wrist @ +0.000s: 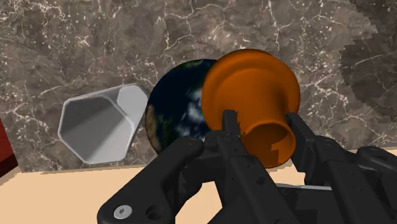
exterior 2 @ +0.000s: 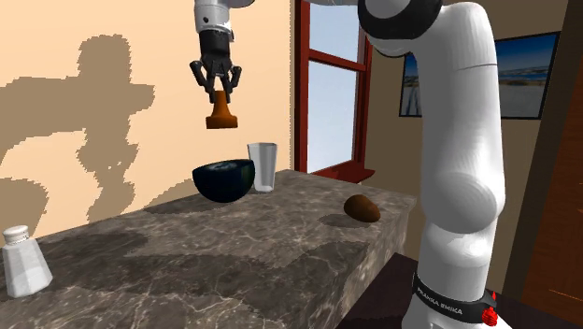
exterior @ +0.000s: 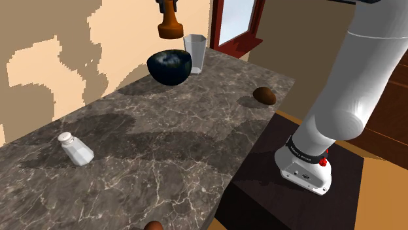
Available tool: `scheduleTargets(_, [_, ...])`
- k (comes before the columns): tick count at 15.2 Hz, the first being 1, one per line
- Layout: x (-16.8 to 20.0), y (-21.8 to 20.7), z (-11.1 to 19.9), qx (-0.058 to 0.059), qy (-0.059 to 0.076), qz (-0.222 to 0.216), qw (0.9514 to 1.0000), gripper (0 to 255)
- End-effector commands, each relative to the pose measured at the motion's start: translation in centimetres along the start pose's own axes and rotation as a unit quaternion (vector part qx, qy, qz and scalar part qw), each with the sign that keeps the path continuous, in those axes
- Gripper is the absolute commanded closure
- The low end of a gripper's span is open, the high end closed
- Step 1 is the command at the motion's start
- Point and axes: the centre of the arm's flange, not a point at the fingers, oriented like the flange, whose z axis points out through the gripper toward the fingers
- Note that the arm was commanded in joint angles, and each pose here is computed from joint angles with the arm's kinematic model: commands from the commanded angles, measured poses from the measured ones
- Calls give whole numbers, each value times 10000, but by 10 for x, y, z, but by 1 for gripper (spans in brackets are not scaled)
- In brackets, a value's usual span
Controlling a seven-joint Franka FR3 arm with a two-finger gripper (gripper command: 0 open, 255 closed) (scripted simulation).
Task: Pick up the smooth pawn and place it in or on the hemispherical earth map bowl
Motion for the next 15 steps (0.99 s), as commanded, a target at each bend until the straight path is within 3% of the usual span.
scheduleTargets(1, [21, 14, -8, -1, 0, 0, 10000, 255])
scheduleTargets(3, [40, 25, -14, -1, 0, 0, 10000, 255])
scheduleTargets(15, [46, 26, 50, -1, 0, 0, 10000, 255])
